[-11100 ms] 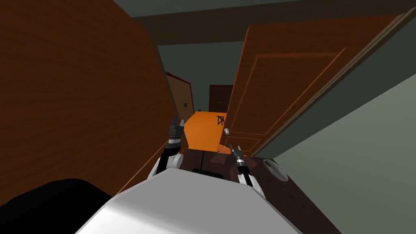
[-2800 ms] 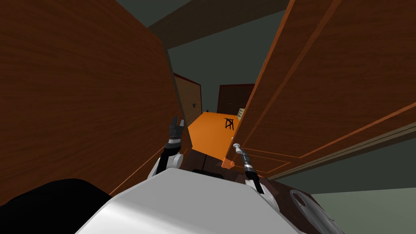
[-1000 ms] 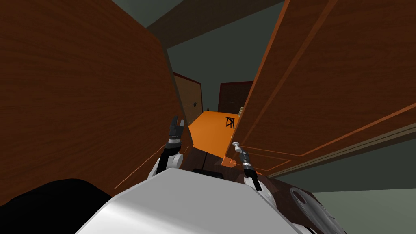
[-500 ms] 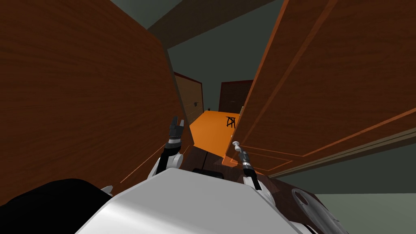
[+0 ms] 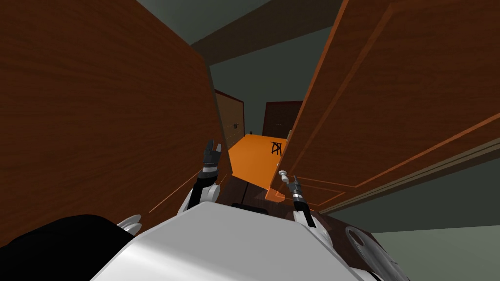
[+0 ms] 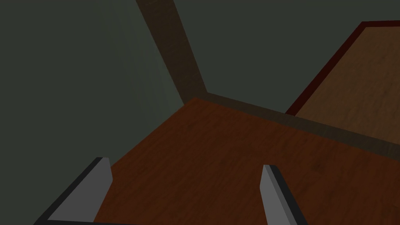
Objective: Pull the door open
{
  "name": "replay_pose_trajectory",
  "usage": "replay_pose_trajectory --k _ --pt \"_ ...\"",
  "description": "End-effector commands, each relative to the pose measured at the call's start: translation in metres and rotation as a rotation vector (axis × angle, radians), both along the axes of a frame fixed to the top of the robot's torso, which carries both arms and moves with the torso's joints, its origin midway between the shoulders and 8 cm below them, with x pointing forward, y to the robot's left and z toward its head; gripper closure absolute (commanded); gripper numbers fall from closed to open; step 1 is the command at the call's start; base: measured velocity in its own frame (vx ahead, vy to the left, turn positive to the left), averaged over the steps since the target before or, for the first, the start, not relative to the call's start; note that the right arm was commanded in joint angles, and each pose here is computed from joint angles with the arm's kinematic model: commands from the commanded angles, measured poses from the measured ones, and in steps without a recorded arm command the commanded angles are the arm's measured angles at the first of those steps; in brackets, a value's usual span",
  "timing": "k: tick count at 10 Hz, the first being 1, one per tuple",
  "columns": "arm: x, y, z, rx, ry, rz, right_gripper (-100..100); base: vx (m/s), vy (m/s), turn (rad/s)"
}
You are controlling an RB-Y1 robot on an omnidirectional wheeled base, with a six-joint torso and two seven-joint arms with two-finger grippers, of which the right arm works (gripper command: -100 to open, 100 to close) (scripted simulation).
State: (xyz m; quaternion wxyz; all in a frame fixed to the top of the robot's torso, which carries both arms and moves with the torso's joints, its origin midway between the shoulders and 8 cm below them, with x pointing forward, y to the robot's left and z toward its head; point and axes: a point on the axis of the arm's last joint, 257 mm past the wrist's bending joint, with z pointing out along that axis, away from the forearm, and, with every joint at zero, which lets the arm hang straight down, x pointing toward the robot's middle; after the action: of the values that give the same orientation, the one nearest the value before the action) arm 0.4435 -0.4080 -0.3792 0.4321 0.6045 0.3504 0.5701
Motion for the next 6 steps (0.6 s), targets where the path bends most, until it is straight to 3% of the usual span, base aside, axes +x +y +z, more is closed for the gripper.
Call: replay_pose_trajectory --k 1,6 --pt "-0.0013 0.0174 -0.0095 0.022 0.007 0.021 -100 -0.027 0.022 0.032" --pt "0.0031 0.0251 -0.0095 0.186 -0.013 0.021 -100 -0.043 0.019 0.030"
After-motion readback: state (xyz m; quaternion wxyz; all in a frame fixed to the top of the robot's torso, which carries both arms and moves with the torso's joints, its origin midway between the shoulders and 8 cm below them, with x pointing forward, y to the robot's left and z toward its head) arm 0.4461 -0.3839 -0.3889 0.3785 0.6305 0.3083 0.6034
